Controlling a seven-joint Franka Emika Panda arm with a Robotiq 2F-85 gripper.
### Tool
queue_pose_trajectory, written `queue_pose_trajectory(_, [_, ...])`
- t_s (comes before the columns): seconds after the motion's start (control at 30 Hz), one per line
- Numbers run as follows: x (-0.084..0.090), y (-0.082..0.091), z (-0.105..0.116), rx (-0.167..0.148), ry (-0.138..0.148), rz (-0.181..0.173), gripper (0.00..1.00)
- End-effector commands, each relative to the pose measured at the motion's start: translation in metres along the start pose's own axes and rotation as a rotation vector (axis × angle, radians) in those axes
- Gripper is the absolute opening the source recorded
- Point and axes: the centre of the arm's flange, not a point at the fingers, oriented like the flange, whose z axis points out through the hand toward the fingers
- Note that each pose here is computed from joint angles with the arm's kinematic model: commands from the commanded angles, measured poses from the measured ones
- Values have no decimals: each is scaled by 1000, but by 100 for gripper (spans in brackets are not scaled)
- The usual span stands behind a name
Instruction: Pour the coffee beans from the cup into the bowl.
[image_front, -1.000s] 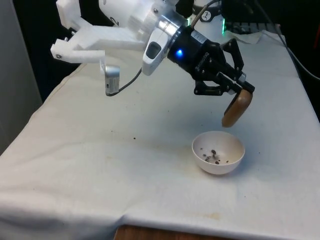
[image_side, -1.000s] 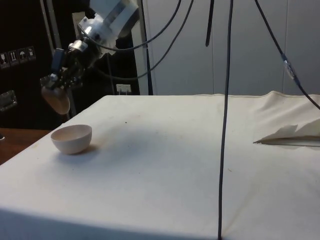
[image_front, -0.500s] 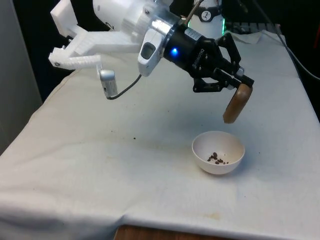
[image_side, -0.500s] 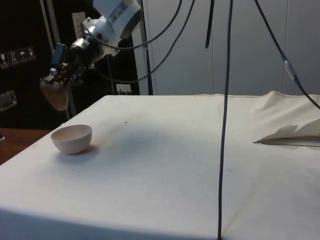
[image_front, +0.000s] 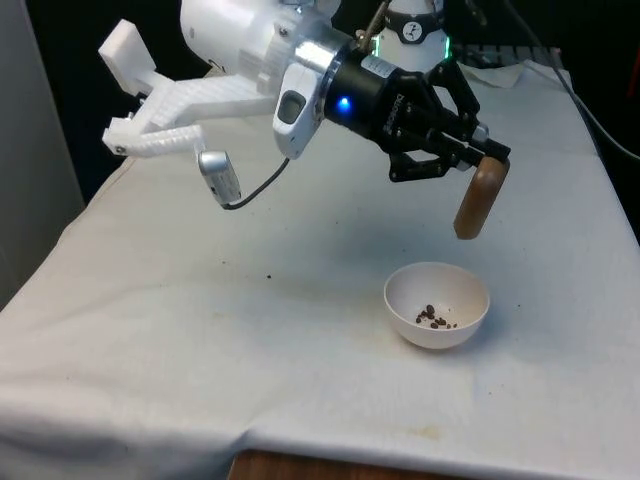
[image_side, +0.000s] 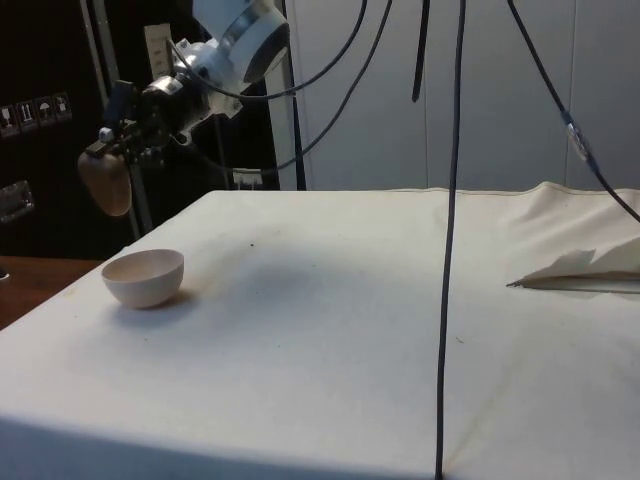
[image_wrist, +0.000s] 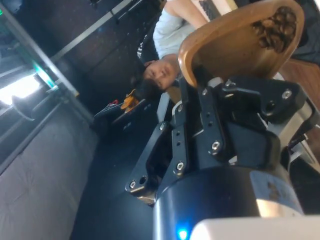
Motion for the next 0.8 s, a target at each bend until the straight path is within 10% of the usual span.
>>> queue_pose_trajectory(0.0, [0, 0, -1, 6, 0, 1, 0])
queue_pose_trajectory(0.77, [-3, 6, -9, 181, 40, 58, 0])
